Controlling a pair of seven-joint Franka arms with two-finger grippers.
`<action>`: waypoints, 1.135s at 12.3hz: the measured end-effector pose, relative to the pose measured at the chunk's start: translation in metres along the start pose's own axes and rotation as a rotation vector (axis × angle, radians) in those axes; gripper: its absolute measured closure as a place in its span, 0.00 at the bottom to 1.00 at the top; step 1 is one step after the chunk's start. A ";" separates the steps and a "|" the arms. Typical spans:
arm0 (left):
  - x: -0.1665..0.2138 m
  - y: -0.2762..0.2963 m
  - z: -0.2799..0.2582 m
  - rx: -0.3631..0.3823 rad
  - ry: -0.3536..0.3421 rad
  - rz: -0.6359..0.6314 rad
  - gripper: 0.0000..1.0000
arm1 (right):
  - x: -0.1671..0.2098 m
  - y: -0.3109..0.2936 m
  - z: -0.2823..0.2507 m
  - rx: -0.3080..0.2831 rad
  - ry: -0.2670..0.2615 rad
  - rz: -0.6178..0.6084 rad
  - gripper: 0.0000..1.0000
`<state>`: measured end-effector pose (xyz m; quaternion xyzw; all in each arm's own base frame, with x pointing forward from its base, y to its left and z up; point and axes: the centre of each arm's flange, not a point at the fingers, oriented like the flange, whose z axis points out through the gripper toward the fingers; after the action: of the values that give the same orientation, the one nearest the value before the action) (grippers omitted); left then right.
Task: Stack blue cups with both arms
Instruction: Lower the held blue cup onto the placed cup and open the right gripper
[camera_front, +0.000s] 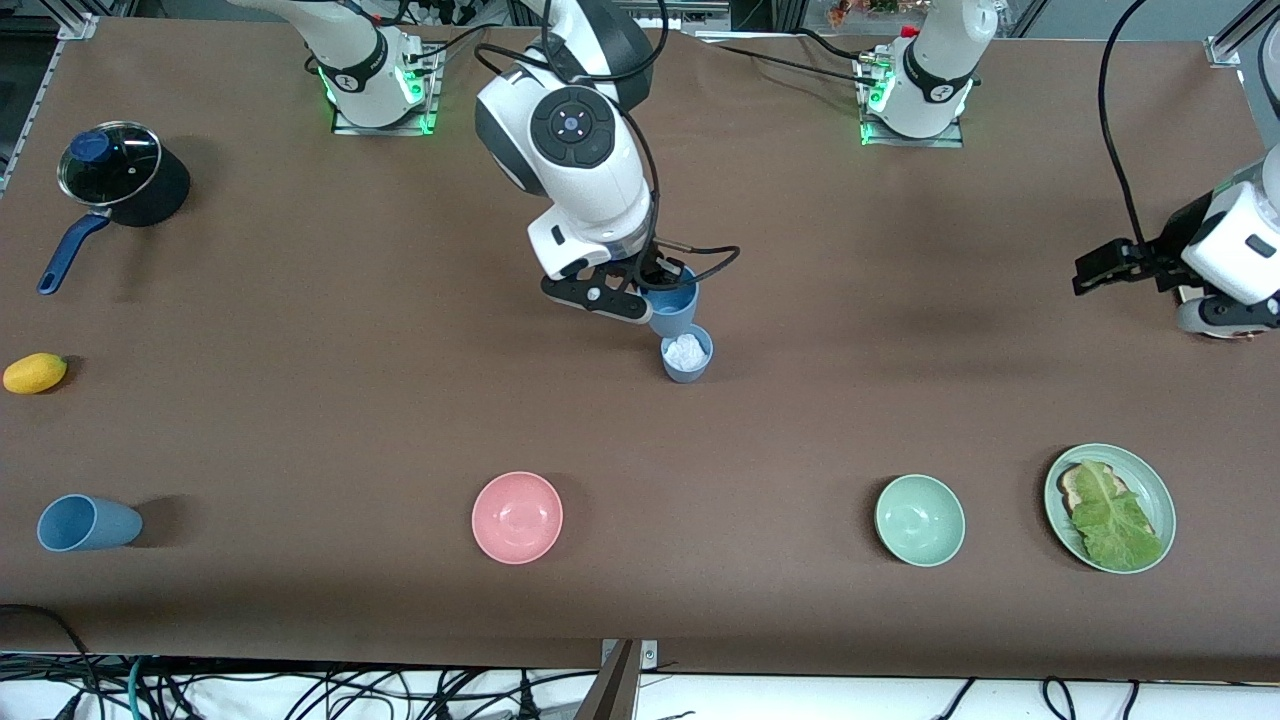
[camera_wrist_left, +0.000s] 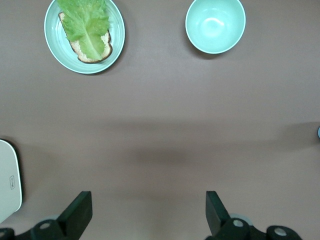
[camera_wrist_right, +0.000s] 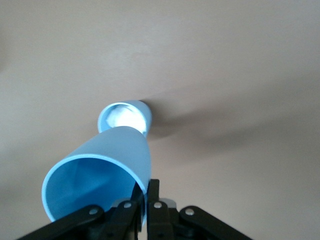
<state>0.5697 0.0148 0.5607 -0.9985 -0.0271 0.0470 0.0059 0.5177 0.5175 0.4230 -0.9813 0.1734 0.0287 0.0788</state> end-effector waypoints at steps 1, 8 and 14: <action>-0.004 -0.001 -0.003 -0.001 0.004 0.000 0.00 | -0.004 -0.006 0.009 0.012 0.005 0.010 0.95; -0.006 0.000 -0.005 -0.057 0.011 -0.010 0.00 | 0.000 -0.008 0.035 0.005 0.013 0.022 0.95; -0.006 -0.001 -0.004 -0.057 0.010 -0.012 0.00 | 0.006 -0.008 0.064 -0.004 0.012 0.020 0.95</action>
<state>0.5645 0.0157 0.5653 -0.9983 -0.0344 0.0414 -0.0222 0.5245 0.5333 0.3601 -0.9798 0.1834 0.0242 0.0754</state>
